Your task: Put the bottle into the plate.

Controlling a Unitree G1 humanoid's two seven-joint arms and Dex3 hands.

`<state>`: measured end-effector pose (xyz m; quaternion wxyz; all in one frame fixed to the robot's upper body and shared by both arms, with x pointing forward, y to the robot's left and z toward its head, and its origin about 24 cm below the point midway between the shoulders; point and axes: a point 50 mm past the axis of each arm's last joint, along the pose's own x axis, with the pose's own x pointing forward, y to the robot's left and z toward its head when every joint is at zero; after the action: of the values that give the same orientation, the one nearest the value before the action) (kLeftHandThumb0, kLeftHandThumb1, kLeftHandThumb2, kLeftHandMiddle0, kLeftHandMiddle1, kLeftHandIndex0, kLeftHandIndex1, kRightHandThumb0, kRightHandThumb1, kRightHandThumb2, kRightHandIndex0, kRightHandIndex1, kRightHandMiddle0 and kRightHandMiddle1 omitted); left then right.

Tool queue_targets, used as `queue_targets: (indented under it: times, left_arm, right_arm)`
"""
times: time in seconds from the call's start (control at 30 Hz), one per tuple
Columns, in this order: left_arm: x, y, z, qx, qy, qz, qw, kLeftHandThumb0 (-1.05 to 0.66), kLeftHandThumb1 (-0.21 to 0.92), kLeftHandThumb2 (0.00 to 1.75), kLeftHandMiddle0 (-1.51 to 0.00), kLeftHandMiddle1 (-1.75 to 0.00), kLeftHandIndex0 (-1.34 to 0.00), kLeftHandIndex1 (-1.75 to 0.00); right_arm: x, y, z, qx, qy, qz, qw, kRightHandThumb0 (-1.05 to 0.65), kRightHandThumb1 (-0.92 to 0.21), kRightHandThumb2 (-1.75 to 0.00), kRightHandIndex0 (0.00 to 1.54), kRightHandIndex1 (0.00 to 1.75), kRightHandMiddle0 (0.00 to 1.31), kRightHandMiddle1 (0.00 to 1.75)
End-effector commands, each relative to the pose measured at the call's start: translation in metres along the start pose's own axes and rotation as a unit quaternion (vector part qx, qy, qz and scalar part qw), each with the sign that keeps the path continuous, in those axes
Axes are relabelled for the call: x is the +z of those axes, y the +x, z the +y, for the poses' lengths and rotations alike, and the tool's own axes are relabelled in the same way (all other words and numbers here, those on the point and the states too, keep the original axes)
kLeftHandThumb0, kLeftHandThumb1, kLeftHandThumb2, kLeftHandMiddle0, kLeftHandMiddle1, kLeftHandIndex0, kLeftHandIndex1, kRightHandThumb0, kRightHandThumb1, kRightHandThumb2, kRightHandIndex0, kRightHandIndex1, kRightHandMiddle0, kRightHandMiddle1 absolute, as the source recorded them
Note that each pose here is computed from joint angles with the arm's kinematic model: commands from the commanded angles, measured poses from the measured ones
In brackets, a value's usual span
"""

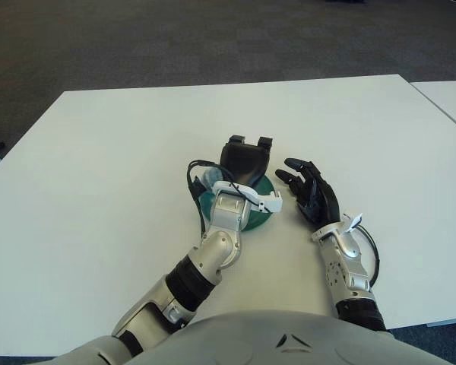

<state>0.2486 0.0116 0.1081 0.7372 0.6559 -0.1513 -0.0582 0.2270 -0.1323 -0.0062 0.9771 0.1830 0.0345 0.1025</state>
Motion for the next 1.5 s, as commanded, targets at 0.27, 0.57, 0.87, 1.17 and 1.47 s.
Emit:
queue_targets:
  times: [0.27,0.57,0.87,1.17,1.47]
  left_arm:
    - [0.003,0.002,0.003,0.009,-0.019,0.010,1.000,-0.43,0.45,1.15,-1.10,-1.75,-0.51,-1.75]
    - [0.009,0.003,0.001,0.039,-0.034,0.005,0.999,-0.43,0.44,1.15,-1.08,-1.75,-0.51,-1.75]
    - [0.009,0.005,-0.007,0.053,-0.017,0.011,0.998,-0.37,0.82,0.59,-0.71,-1.75,-0.32,-1.68]
    - [0.009,0.004,-0.011,0.021,-0.012,0.017,1.000,-1.01,0.92,0.74,-0.22,-0.26,-0.01,-0.41]
    - [0.008,-0.002,0.008,0.064,-0.008,0.007,0.998,-1.05,0.92,0.74,-0.02,-0.01,0.00,-0.02]
  right_arm:
    - [-0.032,-0.021,-0.010,-0.038,0.017,0.087,0.995,-0.60,-0.92,-0.80,0.40,0.78,0.19,1.03]
    - [-0.032,-0.021,-0.010,-0.038,0.017,0.087,0.995,-0.60,-0.92,-0.80,0.40,0.78,0.19,1.03]
    - [-0.027,-0.019,-0.004,-0.019,0.020,0.064,0.998,-0.64,-0.92,-0.86,0.27,0.78,0.08,1.06]
    - [-0.027,-0.018,-0.002,-0.017,0.020,0.061,0.998,-0.68,-0.92,-0.91,0.18,0.79,0.00,1.08]
    - [-0.028,-0.018,-0.001,-0.017,0.021,0.061,0.998,-0.68,-0.92,-0.91,0.17,0.80,0.00,1.08]
